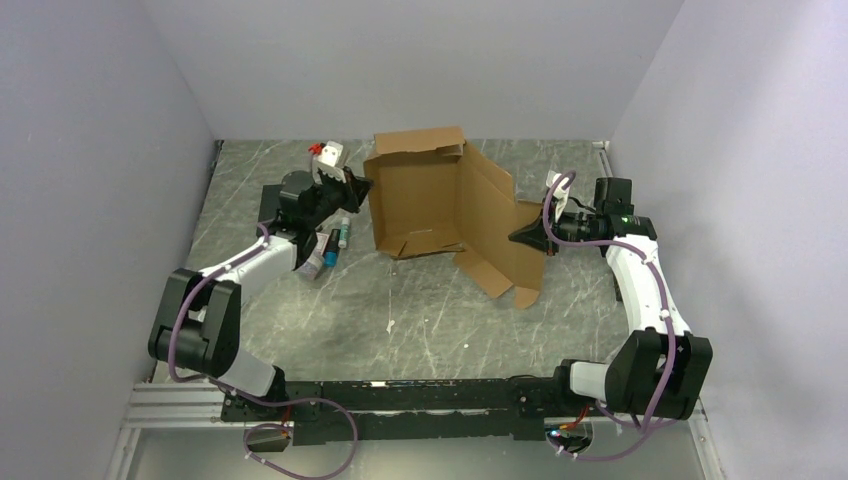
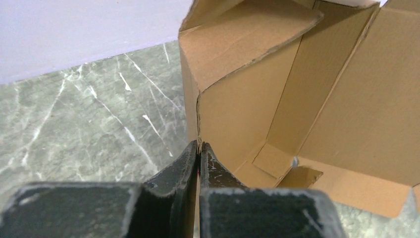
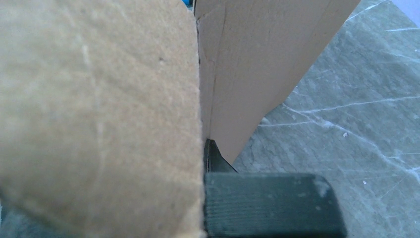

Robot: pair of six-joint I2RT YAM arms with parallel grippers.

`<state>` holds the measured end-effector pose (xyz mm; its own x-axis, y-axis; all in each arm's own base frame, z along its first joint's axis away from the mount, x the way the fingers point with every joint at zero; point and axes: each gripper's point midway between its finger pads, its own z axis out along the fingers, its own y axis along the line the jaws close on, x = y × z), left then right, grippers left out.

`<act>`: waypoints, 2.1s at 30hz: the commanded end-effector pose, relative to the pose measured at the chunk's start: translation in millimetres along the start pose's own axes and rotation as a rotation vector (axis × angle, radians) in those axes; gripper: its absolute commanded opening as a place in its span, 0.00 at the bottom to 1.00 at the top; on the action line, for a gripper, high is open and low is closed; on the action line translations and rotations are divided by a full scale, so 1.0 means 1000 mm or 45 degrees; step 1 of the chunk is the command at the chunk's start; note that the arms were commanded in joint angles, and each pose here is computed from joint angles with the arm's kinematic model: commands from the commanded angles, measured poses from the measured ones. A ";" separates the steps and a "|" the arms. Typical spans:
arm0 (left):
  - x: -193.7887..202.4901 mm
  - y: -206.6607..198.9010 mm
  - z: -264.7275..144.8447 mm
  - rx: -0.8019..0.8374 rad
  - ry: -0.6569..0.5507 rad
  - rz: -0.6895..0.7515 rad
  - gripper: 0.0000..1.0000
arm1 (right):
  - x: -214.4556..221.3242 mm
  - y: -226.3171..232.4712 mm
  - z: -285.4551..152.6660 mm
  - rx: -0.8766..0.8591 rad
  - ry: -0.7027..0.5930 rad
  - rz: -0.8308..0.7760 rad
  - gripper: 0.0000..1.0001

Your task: Fold the paper box

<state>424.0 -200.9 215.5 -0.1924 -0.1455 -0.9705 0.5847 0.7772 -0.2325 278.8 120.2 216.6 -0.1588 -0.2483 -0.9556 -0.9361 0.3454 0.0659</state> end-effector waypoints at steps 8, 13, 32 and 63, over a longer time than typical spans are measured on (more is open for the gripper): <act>0.012 -0.003 -0.013 -0.128 0.168 0.326 0.09 | 0.005 -0.010 -0.002 0.062 0.034 -0.020 0.00; 0.013 -0.001 -0.013 -0.147 0.176 0.356 0.00 | 0.006 -0.011 -0.007 0.064 0.016 -0.007 0.00; 0.000 -0.045 0.004 0.017 0.109 0.275 0.15 | 0.010 -0.006 -0.005 0.013 -0.020 0.026 0.00; -0.045 -0.049 -0.055 0.269 0.118 -0.386 0.67 | 0.019 -0.030 -0.012 0.189 0.065 0.044 0.00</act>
<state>380.0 -202.1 244.0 -0.4517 -0.2435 -0.8583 0.6048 0.6237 -0.4952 303.1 98.5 210.7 -0.1532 -0.2565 -0.9543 -0.8943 0.4468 0.0234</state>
